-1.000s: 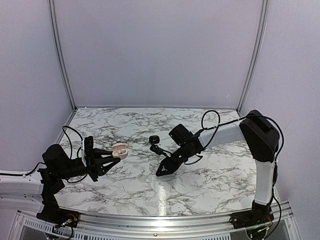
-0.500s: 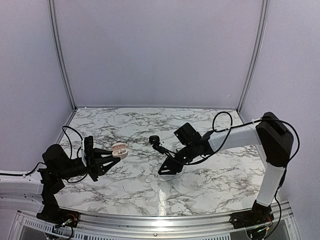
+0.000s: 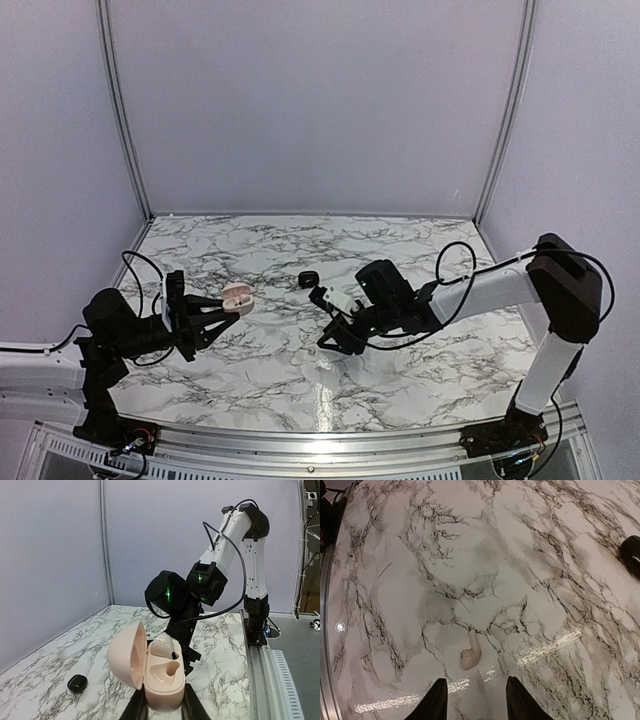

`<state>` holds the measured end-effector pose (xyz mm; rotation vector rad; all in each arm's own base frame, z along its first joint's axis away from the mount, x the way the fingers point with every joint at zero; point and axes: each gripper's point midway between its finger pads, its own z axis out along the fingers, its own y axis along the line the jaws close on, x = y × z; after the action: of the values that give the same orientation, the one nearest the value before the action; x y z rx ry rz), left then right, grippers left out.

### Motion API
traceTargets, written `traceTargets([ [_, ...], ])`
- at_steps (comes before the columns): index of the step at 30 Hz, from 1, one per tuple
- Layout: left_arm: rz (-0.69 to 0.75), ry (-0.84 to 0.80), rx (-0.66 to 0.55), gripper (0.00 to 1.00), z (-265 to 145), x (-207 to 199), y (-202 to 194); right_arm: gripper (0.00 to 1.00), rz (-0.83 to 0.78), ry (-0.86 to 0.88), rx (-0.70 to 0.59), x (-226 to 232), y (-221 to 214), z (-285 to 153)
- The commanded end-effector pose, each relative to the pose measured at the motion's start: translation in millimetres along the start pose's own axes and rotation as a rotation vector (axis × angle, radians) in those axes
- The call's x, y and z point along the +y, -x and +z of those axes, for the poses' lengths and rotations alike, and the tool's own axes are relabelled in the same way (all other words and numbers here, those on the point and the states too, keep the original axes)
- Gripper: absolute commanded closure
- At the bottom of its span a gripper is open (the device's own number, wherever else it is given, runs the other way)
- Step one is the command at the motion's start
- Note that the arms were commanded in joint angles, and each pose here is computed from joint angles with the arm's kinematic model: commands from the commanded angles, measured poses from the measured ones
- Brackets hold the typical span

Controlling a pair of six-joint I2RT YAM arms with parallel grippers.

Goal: Insert the wireless bluetooth earbuds into the charging case
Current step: Pick up the left earbud from the center of the board.

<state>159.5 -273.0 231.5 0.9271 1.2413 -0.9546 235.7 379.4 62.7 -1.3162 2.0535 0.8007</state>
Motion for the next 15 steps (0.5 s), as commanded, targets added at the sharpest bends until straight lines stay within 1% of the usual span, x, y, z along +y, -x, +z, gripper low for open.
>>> traceTargets([
  [1,0.024,0.007,-0.053,1.00,-1.1,-0.1,16.5,0.59,-0.084,-0.071,-0.127,-2.5,27.2,-9.2],
  [5,0.026,0.010,-0.053,1.00,-2.0,0.2,15.7,0.59,-0.123,-0.098,-0.175,-1.3,32.6,-13.3],
  [15,0.029,0.011,-0.054,1.00,-2.3,0.0,15.7,0.58,-0.231,-0.095,-0.209,13.5,27.0,-10.6],
])
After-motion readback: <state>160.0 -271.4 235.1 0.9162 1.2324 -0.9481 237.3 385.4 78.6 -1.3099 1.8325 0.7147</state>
